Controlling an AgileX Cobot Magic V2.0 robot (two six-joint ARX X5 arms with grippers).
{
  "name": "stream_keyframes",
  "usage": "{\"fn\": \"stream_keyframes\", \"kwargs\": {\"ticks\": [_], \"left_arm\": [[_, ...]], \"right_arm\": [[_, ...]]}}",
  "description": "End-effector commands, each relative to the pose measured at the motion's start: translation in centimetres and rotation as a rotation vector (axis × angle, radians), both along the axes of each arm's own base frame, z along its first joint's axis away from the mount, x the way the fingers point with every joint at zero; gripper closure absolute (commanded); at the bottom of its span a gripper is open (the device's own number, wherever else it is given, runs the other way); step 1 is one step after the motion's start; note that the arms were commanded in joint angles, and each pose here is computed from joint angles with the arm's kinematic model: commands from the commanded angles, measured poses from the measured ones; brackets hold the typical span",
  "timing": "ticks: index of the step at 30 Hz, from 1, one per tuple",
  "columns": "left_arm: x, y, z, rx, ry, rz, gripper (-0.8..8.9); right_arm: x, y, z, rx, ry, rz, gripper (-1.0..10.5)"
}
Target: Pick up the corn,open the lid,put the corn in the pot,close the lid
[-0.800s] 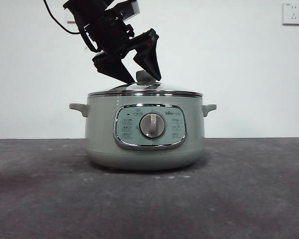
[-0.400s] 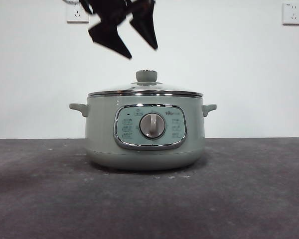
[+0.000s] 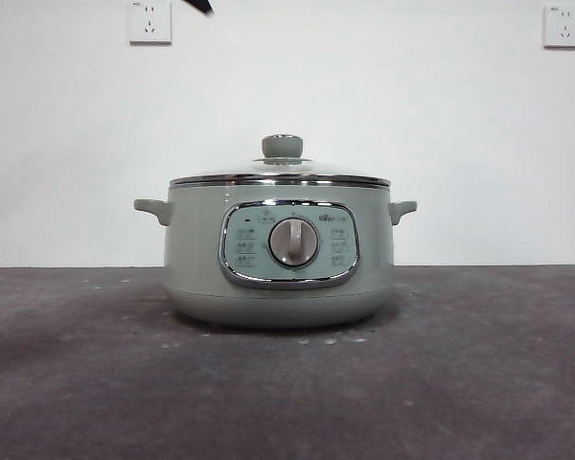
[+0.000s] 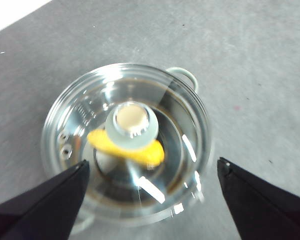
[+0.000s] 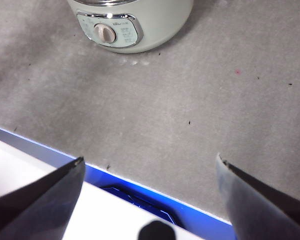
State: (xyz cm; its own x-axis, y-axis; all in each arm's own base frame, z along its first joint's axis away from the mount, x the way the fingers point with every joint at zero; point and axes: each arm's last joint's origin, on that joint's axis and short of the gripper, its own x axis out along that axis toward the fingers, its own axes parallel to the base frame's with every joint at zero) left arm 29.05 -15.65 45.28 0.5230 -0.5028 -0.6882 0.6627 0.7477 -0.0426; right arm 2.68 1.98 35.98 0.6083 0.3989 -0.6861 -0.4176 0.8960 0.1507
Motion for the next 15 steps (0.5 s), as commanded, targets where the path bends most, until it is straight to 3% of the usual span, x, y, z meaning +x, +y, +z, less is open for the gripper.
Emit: {"fn": "stream_keyframes", "kwargs": {"ticks": [1,9,15], "left_arm": [[-1.7,1.5,1.2,0.007,-0.008,0.007,3.77],[-7.0,4.8,3.6,-0.026,-0.041,0.037,3.77],[-11.6,6.8,2.0,-0.032,0.0,0.057,3.77]], "right_arm": [[-0.1,-0.1,-0.4,-0.046,0.004,0.007,5.1],[-0.1,-0.2,-0.4,-0.062,-0.007,0.016,5.1],[0.0,-0.2,-0.4,-0.079,-0.019,0.016,5.1]]}}
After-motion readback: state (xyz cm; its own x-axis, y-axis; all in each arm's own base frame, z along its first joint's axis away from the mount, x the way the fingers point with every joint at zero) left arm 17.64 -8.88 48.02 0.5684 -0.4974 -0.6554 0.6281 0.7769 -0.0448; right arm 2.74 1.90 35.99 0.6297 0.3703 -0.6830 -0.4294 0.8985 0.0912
